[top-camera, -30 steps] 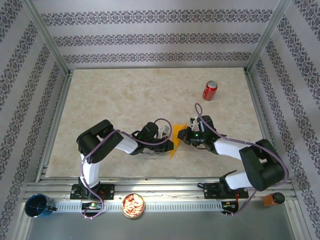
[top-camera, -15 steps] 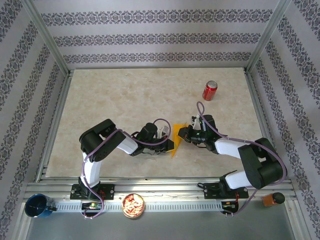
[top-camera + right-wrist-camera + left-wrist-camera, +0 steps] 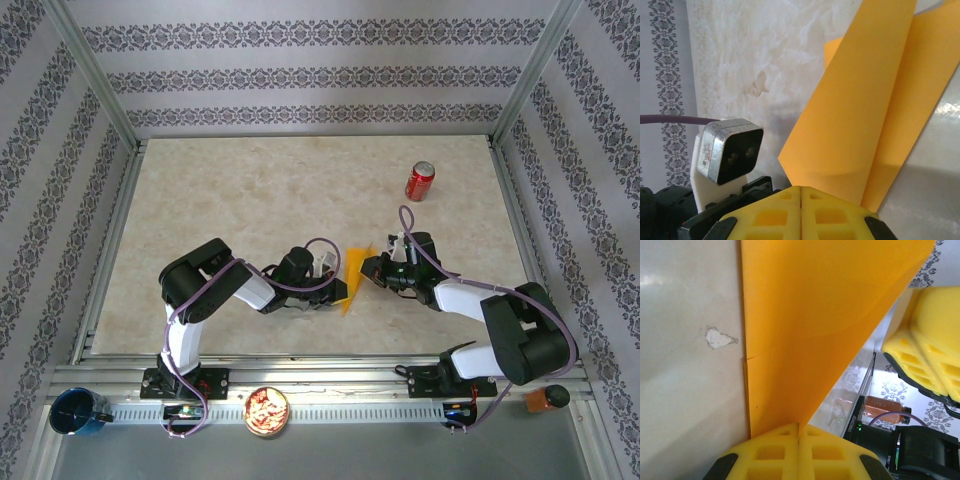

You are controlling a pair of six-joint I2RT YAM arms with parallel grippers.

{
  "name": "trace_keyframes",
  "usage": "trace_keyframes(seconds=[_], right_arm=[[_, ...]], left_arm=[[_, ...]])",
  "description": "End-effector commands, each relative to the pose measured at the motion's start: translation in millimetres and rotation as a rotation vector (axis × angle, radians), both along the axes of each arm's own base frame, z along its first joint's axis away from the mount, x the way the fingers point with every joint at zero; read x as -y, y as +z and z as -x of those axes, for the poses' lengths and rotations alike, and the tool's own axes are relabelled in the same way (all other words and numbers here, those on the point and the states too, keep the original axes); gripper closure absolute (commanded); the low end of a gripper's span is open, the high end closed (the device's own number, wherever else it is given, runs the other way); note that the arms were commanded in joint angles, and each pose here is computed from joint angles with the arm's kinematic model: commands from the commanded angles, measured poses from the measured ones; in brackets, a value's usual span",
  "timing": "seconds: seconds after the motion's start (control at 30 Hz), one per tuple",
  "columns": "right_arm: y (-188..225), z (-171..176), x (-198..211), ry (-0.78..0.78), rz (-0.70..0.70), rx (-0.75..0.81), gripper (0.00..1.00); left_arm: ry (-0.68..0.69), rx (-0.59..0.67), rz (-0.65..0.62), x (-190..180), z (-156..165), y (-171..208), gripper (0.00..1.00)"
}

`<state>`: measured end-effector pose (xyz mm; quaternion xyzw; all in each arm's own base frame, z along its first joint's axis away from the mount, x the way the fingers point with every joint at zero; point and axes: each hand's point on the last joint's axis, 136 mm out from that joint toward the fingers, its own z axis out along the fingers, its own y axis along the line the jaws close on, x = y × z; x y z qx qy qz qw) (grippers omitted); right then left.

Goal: Fold a paper plane with a square sheet of paper (pick it up from the middle)
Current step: Fold the wing for the fifth time at the center of the table.

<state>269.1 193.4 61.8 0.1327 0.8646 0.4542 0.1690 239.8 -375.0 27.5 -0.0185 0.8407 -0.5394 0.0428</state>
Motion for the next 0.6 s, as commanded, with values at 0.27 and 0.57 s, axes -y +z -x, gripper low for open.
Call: trace_keyframes(seconds=[0.27,0.57], right_arm=[[-0.5,-0.7,-6.2,0.043,-0.025,0.002,0.92],[-3.5,-8.4,-19.8,0.092,-0.026,-0.006,0.92]], left_arm=[[0.037,-0.042,-0.009,-8.6,1.4,-14.4,1.0],[0.051,-0.087,-0.005,-10.4,1.7,-20.4,1.0]])
